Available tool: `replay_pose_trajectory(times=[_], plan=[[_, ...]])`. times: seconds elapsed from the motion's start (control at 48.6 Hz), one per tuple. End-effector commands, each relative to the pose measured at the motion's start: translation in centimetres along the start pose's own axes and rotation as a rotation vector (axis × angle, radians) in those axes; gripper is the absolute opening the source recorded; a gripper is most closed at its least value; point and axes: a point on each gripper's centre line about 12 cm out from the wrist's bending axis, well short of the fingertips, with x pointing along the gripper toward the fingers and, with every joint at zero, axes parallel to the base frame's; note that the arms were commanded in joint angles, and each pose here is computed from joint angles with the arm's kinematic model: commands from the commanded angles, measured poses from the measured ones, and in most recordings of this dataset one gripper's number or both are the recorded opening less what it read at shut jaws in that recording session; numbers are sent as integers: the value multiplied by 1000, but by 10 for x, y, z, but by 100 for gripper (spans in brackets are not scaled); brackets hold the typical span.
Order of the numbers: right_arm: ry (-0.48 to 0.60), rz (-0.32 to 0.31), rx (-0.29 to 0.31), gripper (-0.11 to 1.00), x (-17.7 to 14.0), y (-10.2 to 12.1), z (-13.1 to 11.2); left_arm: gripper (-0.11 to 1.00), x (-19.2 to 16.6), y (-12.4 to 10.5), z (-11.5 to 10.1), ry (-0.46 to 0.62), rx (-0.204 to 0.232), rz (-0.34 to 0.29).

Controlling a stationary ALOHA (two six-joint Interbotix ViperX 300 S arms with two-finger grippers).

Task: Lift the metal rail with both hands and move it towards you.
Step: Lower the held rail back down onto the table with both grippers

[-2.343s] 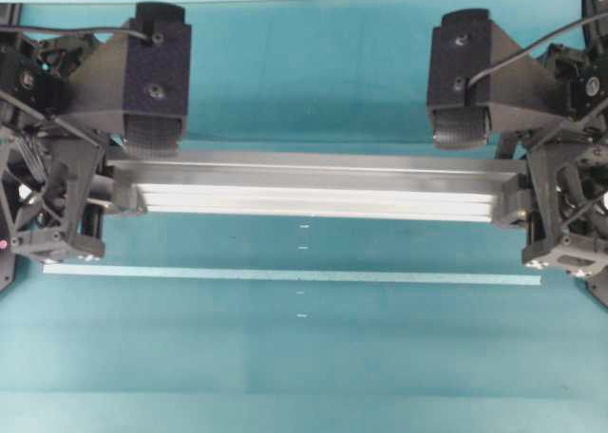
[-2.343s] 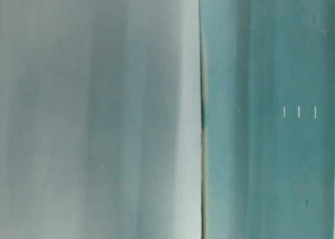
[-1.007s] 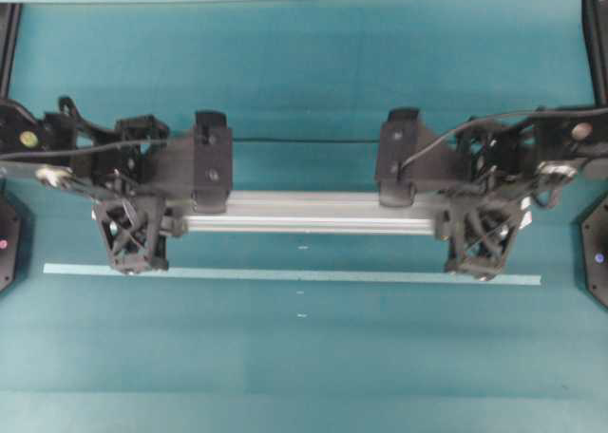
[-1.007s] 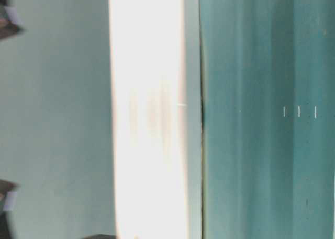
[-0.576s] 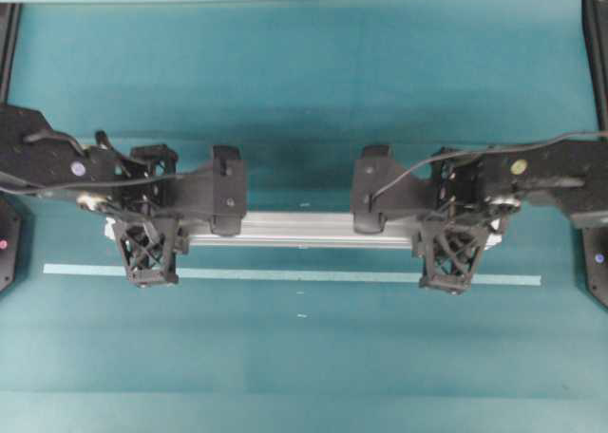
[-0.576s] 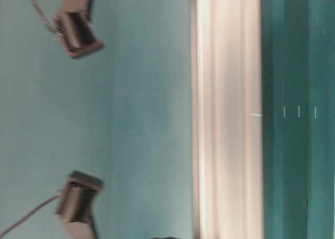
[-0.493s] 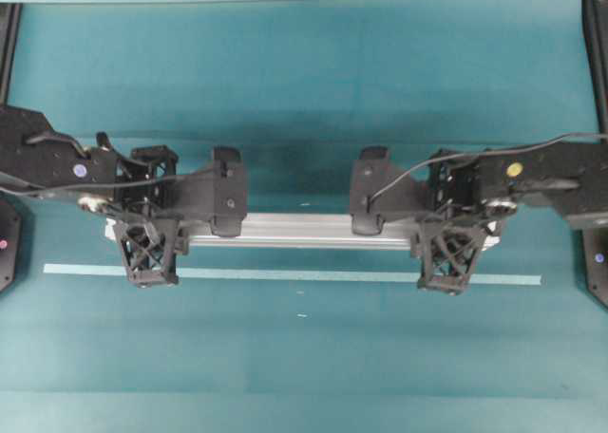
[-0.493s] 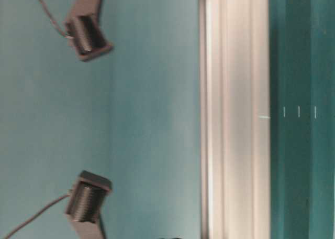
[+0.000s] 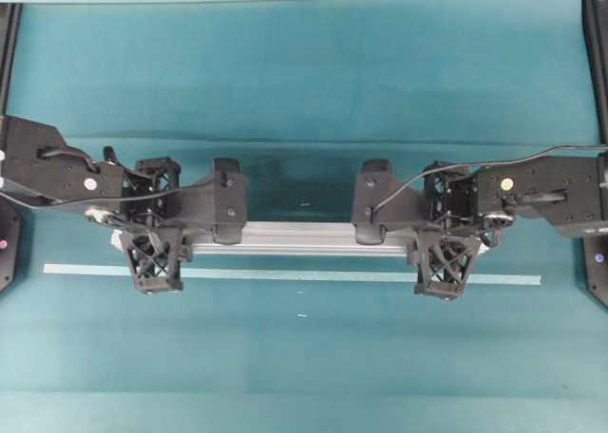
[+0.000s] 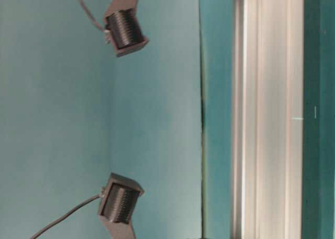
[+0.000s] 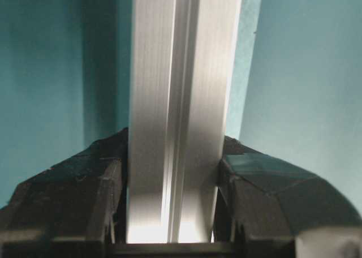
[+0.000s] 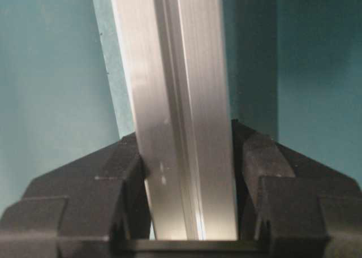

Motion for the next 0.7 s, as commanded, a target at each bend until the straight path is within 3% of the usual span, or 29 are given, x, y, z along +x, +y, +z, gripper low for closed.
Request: replay_pose_trajectory(times=[0.0,0.678], plan=[[4,14,18,37,5,4,-2,28,0,2,5,-33,-112,-7],[-7,20,17,37,17,8,-1,28,14,-11,3,-23,-80,-18]])
